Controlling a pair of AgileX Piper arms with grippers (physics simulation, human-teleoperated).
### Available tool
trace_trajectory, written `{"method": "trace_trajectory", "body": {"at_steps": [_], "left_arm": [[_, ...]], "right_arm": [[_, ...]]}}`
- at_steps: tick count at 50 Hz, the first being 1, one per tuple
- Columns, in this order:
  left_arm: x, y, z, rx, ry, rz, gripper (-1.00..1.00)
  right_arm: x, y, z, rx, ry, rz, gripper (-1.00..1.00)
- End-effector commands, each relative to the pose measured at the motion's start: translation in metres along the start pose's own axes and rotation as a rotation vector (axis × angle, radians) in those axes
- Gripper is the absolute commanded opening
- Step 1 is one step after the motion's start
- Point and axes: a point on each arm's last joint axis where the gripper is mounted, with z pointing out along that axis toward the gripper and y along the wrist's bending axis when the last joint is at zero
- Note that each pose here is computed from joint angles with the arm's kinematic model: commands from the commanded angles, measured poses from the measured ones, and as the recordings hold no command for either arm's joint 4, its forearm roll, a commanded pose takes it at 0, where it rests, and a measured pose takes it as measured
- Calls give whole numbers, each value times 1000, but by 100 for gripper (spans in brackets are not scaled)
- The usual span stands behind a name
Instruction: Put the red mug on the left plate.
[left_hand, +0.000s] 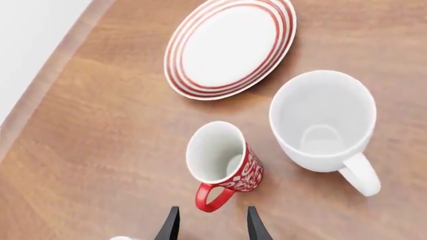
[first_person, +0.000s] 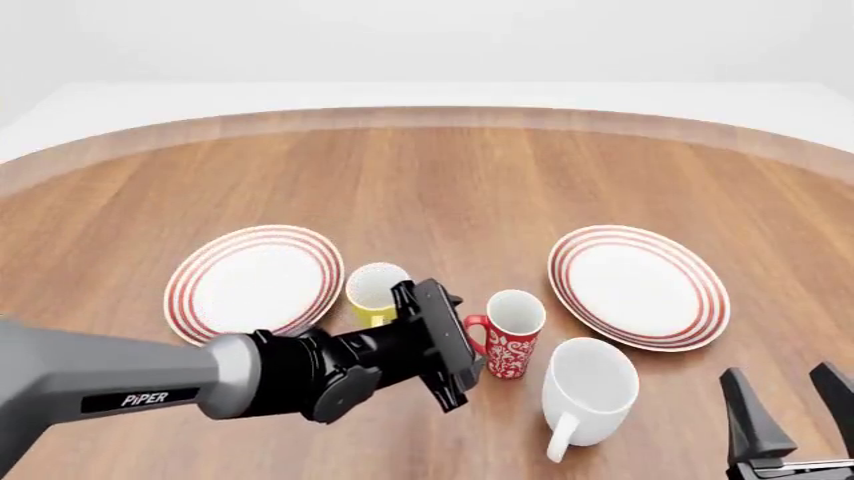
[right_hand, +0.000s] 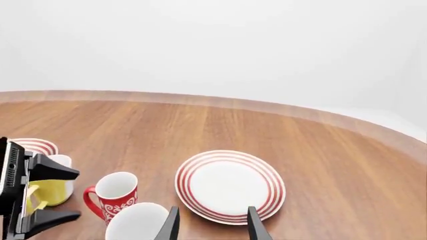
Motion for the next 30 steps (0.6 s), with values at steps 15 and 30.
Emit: {"method": "trace_trajectory", "body": {"at_steps": [15,30], "left_arm": [[7,5,30,0,37,13,100],[7,3,34,9,42,8,100]], "right_arm": [[0,0,3,2,4,0,100],[0,0,2,3,6,-1,100]]}}
